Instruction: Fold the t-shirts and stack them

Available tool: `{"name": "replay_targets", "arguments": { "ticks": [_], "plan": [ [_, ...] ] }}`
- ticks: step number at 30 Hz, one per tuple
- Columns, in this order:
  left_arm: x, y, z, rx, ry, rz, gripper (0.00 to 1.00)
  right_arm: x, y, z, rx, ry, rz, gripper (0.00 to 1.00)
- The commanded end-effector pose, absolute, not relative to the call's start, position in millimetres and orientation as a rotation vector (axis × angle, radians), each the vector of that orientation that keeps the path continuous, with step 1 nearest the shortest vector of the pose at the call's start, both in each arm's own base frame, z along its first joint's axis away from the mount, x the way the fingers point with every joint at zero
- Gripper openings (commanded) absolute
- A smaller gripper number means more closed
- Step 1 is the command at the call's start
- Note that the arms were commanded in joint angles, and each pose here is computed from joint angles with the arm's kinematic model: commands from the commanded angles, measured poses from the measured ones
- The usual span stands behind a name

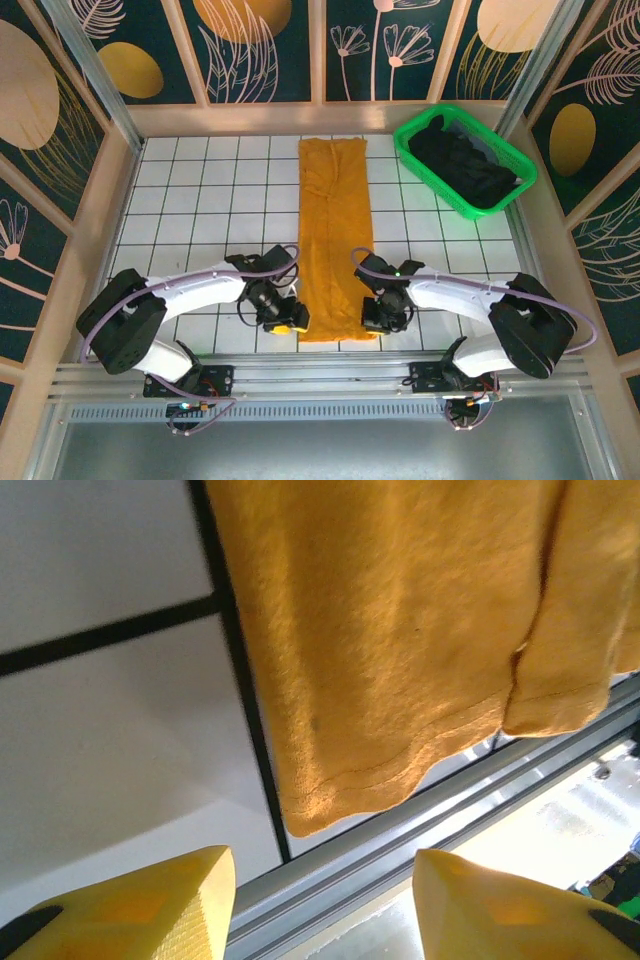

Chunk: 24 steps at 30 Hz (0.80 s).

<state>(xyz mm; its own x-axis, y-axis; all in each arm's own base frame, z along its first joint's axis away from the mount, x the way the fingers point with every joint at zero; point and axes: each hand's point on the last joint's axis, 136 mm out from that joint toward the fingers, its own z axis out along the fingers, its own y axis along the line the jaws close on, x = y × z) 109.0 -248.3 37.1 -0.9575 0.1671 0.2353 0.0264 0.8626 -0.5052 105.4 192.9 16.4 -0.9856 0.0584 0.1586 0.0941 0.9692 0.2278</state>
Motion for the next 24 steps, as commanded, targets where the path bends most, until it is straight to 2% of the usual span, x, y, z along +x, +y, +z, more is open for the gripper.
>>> {"name": "replay_targets", "arguments": {
  "ticks": [1,11,14,19,24],
  "plan": [
    [100.7,-246.3,33.6,-0.11,-2.737,0.714,0.52,98.8,206.1,20.9,-0.124,-2.914,-0.404,0.0],
    [106.6,-267.7,17.2,-0.138,-2.737,0.694,0.44,102.5,217.9,27.0,-0.127,-2.903,-0.471,0.0],
    [118.9,-274.8,12.5,-0.157,-2.773,0.671,0.32,103.0,219.1,28.8,-0.129,-2.903,-0.483,0.0],
    [138.8,-279.4,27.5,-0.18,-2.862,0.651,0.0,114.2,217.1,38.8,-0.151,-2.947,-0.478,0.0],
    [162.6,-270.3,60.1,-0.12,-2.972,0.664,0.0,143.0,213.3,62.4,-0.233,-3.014,-0.517,0.0]
  ]
}}
